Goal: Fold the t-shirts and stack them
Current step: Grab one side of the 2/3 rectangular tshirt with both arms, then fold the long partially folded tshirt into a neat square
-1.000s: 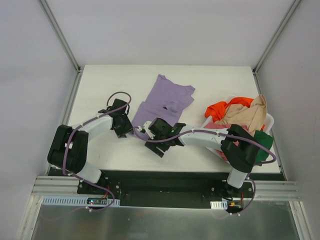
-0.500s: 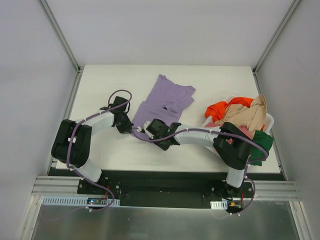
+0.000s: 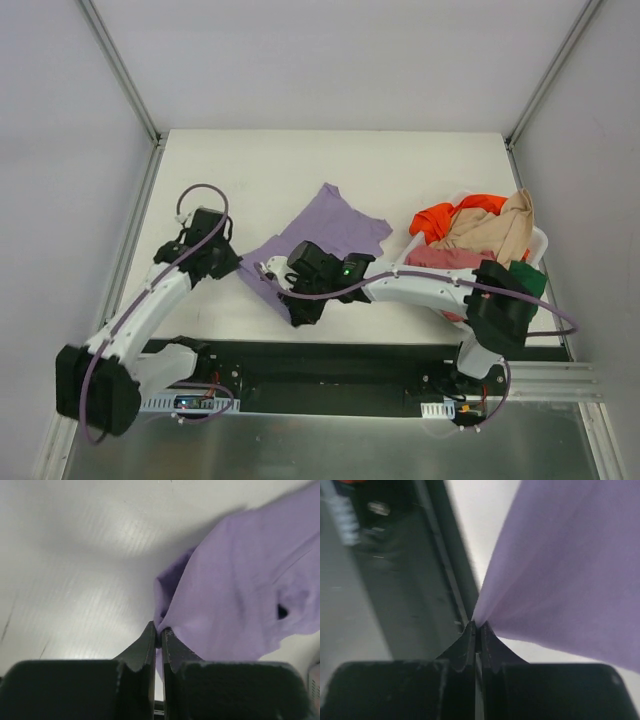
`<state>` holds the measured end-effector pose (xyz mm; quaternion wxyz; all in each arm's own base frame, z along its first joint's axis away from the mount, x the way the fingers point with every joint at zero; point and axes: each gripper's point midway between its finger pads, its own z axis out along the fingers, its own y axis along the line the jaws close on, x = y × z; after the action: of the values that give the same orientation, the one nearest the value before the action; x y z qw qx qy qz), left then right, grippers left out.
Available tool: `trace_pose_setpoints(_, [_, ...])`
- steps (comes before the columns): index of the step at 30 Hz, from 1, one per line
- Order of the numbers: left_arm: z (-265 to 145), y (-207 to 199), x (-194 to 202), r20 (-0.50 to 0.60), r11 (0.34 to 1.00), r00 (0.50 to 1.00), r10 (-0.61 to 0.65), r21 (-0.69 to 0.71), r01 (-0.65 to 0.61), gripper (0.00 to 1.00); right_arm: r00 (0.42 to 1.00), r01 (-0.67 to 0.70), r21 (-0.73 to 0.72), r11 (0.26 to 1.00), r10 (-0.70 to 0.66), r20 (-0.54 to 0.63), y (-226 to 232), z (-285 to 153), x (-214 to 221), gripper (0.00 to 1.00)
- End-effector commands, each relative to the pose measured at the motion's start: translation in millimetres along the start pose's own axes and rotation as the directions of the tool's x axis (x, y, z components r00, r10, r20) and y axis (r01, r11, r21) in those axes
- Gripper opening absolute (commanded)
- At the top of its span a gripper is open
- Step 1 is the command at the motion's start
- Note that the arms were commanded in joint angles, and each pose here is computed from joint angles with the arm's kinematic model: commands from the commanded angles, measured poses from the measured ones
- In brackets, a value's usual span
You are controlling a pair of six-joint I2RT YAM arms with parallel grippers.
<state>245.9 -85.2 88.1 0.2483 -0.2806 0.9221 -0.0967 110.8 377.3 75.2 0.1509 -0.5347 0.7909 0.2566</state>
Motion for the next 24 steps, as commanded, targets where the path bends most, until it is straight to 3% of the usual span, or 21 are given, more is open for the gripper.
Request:
trace_pose_setpoints(1, [-44.9,45.4,-15.0,0.175,0.993,0.984,-0.039,-0.101,0.058,0.0,0.991,0.021,-0.431,0.902,0.038,0.128,99.6,-43.8,-31.0,0.0])
trace_pose_setpoints(5, [-87.6,38.0,-26.9,0.28,0.998,0.958,-0.058,0.037,0.049,0.0,0.985,0.043,-0.531,0.846,0.054,0.165,125.9,-63.1,-42.2,0.01])
trace_pose_setpoints(10, [-116.1,16.5,-43.3,0.326,0.99,0.943,-0.075,0.137,0.032,0.0,0.969,0.044,-0.445,0.894,0.07,0.237,113.4,-79.1,-45.4,0.0])
trace_pose_setpoints(16, [-103.3,-40.4,-49.0,0.204,0.971,0.979,-0.024,0.236,-0.025,0.0,0.953,-0.074,-0.283,0.956,0.152,0.264,65.7,-95.2,-26.0,0.0])
trace_pose_setpoints(24, [-85.4,-97.7,-65.6,0.206,0.966,0.977,0.053,0.239,-0.102,0.0,0.892,-0.344,-0.15,0.927,0.372,0.258,-3.4,-106.4,10.8,0.0])
